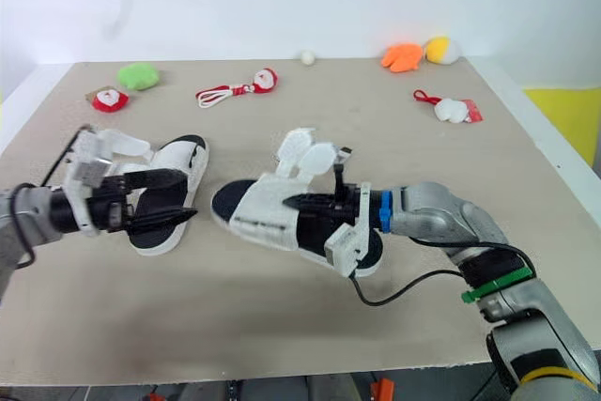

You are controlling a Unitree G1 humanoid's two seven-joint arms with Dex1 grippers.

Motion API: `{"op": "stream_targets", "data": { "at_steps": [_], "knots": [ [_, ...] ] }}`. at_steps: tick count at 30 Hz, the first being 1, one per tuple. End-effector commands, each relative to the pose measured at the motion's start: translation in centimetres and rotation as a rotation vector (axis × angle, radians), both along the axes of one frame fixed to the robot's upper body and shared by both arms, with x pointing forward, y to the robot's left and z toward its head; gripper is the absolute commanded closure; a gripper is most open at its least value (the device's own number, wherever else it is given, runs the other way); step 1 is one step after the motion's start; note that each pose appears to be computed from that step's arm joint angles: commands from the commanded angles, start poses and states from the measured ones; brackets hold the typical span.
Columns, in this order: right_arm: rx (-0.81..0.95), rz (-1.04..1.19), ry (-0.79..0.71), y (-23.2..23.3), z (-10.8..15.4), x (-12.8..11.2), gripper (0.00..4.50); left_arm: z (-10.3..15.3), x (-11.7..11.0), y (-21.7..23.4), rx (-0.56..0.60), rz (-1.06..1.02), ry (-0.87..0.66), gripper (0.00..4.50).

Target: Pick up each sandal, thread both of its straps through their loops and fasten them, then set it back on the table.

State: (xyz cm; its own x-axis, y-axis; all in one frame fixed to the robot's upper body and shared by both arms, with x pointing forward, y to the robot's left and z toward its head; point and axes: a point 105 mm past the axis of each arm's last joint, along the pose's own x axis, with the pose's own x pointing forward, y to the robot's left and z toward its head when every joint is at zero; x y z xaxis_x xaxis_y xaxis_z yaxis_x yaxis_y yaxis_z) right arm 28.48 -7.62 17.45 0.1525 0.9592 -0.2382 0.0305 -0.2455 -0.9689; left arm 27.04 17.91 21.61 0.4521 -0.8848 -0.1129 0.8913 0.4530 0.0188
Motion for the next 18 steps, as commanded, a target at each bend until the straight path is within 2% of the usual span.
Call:
{"op": "stream_targets", "data": {
  "at_steps": [1,9,18],
  "knots": [
    [0.002,0.088,-0.059,0.4,0.9,-0.4,4.42,1.5,-1.0,0.7,0.003,0.025,-0.046,0.0],
    [-0.049,0.227,-0.086,1.4,-0.8,-1.1,4.42,-0.9,-2.9,0.9,0.065,0.02,0.044,0.0],
    [-0.041,0.233,-0.029,1.5,-2.1,-1.2,4.42,-2.5,-3.0,0.1,0.12,-0.027,0.08,0.0]
  ]
}}
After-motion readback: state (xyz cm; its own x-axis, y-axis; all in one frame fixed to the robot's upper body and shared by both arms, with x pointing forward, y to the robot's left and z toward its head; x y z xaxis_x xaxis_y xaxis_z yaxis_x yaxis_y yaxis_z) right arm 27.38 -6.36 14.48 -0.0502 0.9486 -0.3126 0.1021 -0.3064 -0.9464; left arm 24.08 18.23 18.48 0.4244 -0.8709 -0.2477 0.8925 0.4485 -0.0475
